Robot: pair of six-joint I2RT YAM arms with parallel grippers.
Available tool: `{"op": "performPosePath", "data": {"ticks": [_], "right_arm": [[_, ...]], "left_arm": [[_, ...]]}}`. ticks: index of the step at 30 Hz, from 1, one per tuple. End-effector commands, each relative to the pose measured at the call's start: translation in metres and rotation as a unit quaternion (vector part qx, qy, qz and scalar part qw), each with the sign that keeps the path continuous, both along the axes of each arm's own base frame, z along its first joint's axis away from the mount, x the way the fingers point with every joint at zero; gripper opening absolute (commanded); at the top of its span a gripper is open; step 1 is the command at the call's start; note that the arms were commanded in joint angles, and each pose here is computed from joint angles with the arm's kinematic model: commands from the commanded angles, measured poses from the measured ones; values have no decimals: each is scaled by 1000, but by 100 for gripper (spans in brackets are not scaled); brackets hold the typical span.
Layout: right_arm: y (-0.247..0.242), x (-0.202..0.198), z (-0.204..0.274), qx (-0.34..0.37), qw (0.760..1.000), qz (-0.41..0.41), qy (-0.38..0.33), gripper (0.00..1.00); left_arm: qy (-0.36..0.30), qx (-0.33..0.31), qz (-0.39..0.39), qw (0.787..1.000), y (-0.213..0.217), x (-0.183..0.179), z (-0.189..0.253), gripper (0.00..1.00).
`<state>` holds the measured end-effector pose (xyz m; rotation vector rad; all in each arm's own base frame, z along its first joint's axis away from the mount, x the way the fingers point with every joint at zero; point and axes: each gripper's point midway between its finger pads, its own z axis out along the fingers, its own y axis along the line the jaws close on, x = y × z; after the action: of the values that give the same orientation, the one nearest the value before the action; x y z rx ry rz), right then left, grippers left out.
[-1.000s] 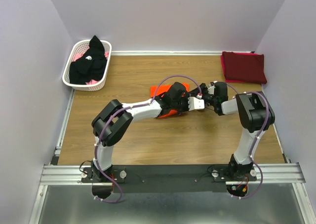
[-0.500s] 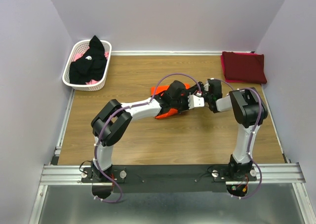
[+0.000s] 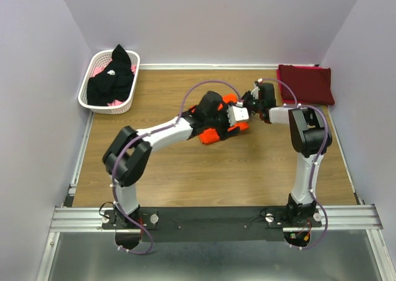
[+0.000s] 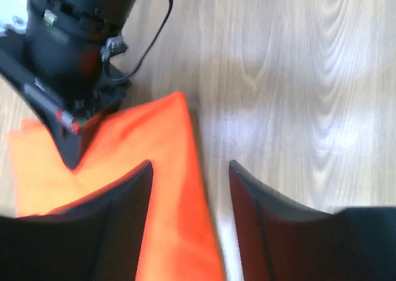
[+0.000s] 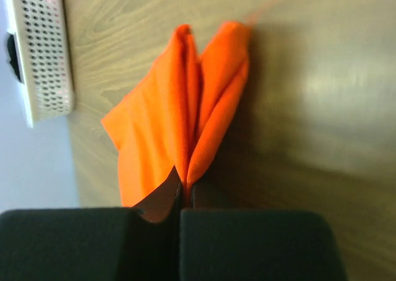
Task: Fold and stack the t-shirts
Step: Put the neatly folded tshirt into the corner of the board with the right arm
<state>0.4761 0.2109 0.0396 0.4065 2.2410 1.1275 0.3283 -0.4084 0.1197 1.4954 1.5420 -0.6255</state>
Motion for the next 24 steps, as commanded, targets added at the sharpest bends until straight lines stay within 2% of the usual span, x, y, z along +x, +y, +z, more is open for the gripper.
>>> {"op": "performPosePath", "data": {"ticks": [1, 2, 3, 6, 9, 17, 24], "right_arm": [[-29, 25, 22, -111, 991, 37, -63, 1], [-39, 32, 21, -125, 989, 38, -66, 1], [-44, 33, 21, -138, 987, 45, -62, 0], [-68, 63, 42, -196, 970, 67, -125, 0], [-104, 81, 57, -256, 950, 86, -160, 1], [-167, 120, 101, -348, 911, 73, -207, 0], [-190, 136, 139, -383, 891, 64, -234, 0]], "left_arm": [[16, -58, 17, 998, 27, -5, 68, 90], [21, -59, 20, 998, 33, -5, 71, 97], [28, -58, 29, 997, 42, -1, 72, 97], [50, -55, 53, 996, 62, -2, 77, 97], [52, -50, 97, 993, 89, 3, 80, 97], [39, -34, 126, 991, 118, 2, 78, 97], [36, -30, 126, 991, 125, -5, 71, 97]]}}
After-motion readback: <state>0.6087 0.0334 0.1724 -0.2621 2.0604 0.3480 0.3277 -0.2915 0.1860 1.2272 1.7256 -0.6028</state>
